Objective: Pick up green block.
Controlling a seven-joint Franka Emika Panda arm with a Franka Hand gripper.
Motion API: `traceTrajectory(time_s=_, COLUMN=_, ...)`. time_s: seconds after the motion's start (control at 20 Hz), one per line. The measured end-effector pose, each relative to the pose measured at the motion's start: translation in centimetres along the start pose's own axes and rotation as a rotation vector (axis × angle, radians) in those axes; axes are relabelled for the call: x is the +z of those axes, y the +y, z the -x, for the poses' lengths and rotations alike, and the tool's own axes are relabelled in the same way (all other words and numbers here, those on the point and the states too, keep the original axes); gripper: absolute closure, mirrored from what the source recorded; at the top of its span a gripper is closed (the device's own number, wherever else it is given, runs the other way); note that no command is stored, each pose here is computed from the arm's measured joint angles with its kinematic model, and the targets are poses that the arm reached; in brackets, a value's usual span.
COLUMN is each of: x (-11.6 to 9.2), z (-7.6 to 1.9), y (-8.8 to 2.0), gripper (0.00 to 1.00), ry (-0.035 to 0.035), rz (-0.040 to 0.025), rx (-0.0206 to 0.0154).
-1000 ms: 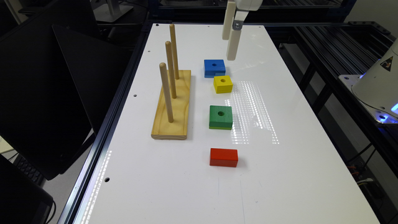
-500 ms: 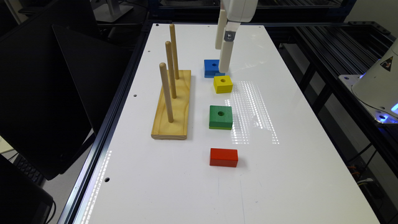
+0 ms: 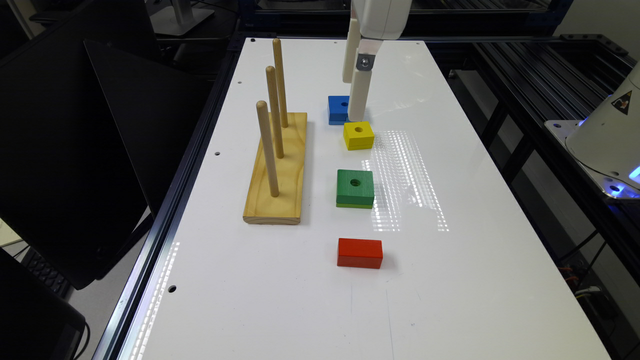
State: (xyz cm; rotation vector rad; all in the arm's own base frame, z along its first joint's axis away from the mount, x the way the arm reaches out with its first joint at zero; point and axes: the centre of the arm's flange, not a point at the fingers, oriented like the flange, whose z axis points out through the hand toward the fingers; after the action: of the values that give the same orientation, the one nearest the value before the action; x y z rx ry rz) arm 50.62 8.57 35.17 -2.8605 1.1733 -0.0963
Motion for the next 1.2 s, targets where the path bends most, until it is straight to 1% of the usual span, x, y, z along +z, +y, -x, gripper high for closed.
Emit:
traceTrajectory(time_s=0.25, x=0.0, z=-0.04, y=-0.1, gripper=0.00, ry=0.0003, rz=-0.0011, rx=-0.0004)
traceTrajectory(time_s=0.4, x=0.1, z=-0.12, y=-0.2, gripper=0.00, ry=-0.0008, rz=-0.0014, rx=-0.0005)
traceTrajectory(time_s=0.85, x=0.1, z=-0.06, y=-0.5, gripper=0.00, ry=-0.0023, rz=-0.0014, rx=-0.0028)
traceTrajectory(time_s=0.9, x=0.2, z=-0.05, y=-0.5, gripper=0.00, ry=-0.0035, rz=-0.0003, rx=-0.0029)
traceTrajectory(time_s=1.0, x=0.9, z=-0.02, y=-0.5, gripper=0.00, ry=-0.0123, rz=0.0077, rx=-0.0030)
traceTrajectory(time_s=1.05, x=1.4, z=-0.04, y=-0.5, gripper=0.00, ry=-0.0166, rz=0.0106, rx=-0.0028)
traceTrajectory(time_s=1.15, x=2.7, z=-0.13, y=-0.6, gripper=0.00, ry=-0.0246, rz=0.0134, rx=-0.0019)
traceTrajectory(time_s=1.2, x=3.3, z=-0.18, y=-0.6, gripper=0.00, ry=-0.0269, rz=0.0130, rx=-0.0015)
